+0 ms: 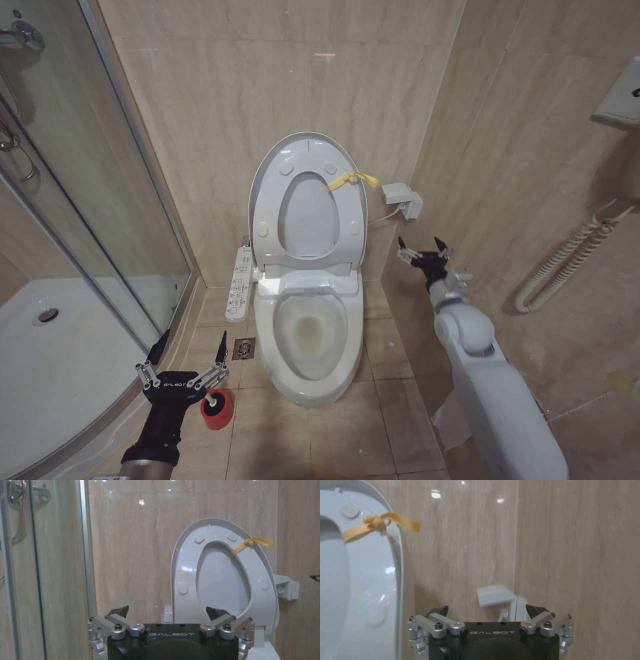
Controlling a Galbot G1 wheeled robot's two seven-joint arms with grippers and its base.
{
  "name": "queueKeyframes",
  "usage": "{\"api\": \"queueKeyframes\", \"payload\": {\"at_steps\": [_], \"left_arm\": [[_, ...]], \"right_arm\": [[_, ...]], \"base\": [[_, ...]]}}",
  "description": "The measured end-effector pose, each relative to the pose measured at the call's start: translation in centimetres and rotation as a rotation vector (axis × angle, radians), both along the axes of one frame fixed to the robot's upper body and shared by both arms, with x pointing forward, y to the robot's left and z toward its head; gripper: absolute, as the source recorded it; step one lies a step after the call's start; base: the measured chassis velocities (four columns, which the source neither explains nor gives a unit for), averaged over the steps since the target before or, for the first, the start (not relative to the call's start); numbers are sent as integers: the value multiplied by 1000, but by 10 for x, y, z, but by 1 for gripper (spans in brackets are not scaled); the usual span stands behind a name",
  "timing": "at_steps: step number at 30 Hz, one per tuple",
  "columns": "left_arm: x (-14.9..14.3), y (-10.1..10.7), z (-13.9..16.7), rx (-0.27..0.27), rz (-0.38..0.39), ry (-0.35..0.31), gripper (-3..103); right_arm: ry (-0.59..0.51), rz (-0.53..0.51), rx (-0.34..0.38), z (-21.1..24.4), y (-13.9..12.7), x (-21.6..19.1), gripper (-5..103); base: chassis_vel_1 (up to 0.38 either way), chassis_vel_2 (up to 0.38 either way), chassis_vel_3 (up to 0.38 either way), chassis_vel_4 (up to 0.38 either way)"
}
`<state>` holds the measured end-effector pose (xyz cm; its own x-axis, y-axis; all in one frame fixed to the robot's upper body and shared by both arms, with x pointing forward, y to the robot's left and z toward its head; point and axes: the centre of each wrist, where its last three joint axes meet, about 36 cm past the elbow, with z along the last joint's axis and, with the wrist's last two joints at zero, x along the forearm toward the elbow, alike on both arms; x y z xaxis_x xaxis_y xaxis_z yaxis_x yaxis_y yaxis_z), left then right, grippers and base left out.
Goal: Open the toilet lid, clean the toilet bowl with a toilet brush, close the toilet lid, and flush.
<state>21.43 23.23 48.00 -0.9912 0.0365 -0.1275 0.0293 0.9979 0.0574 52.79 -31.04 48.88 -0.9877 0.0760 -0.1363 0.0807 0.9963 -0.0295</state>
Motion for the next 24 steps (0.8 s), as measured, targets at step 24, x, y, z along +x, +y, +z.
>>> {"api": "queueKeyframes", "payload": {"at_steps": [24], "left_arm": [[0, 0, 0, 0, 0, 0, 100]], "right_arm": [[-160, -65, -162, 28, 21, 146, 100]], "base": [[0, 0, 0, 0]]}}
